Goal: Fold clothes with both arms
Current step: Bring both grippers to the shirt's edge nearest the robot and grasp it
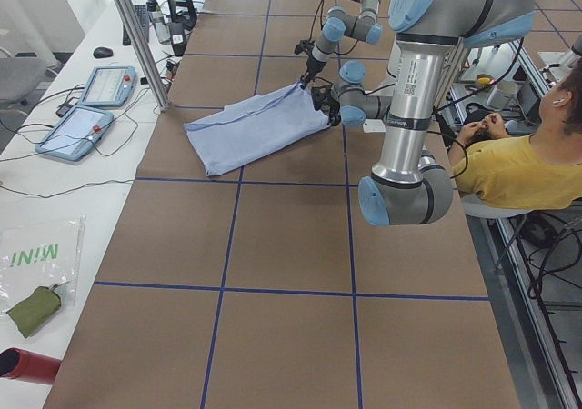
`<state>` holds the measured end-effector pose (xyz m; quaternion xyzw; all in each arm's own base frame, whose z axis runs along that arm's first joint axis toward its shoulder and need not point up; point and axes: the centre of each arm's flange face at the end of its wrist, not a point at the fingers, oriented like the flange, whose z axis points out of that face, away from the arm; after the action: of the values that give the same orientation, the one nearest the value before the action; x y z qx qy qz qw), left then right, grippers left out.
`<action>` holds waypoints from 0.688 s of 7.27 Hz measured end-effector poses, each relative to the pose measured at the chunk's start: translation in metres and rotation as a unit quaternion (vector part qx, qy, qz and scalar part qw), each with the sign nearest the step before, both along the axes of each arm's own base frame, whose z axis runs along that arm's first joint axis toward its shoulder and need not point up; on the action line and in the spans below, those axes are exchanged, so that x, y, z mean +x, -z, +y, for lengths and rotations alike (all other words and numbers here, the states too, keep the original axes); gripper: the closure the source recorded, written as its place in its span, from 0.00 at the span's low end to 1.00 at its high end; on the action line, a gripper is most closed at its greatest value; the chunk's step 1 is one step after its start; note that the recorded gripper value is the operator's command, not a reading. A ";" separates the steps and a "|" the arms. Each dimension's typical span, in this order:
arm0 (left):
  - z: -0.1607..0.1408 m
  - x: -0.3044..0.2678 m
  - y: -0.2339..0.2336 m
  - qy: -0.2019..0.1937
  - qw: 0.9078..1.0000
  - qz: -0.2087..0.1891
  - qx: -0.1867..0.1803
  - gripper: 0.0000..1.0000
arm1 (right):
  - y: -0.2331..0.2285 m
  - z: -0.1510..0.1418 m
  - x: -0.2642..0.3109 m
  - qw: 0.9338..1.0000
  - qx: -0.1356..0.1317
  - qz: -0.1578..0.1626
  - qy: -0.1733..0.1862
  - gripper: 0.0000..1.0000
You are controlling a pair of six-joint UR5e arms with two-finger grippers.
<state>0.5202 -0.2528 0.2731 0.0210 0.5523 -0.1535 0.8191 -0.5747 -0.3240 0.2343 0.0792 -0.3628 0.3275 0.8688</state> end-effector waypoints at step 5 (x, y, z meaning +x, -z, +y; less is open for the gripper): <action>-0.002 0.015 -0.015 0.029 0.998 -0.005 -0.062 0.48 | 0.004 0.002 0.000 1.000 0.003 -0.003 0.000 1.00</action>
<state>0.5348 -0.2549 0.2876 -0.0129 0.5366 -0.2105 0.8171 -0.5752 -0.3222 0.2304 0.0808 -0.3663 0.3271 0.8673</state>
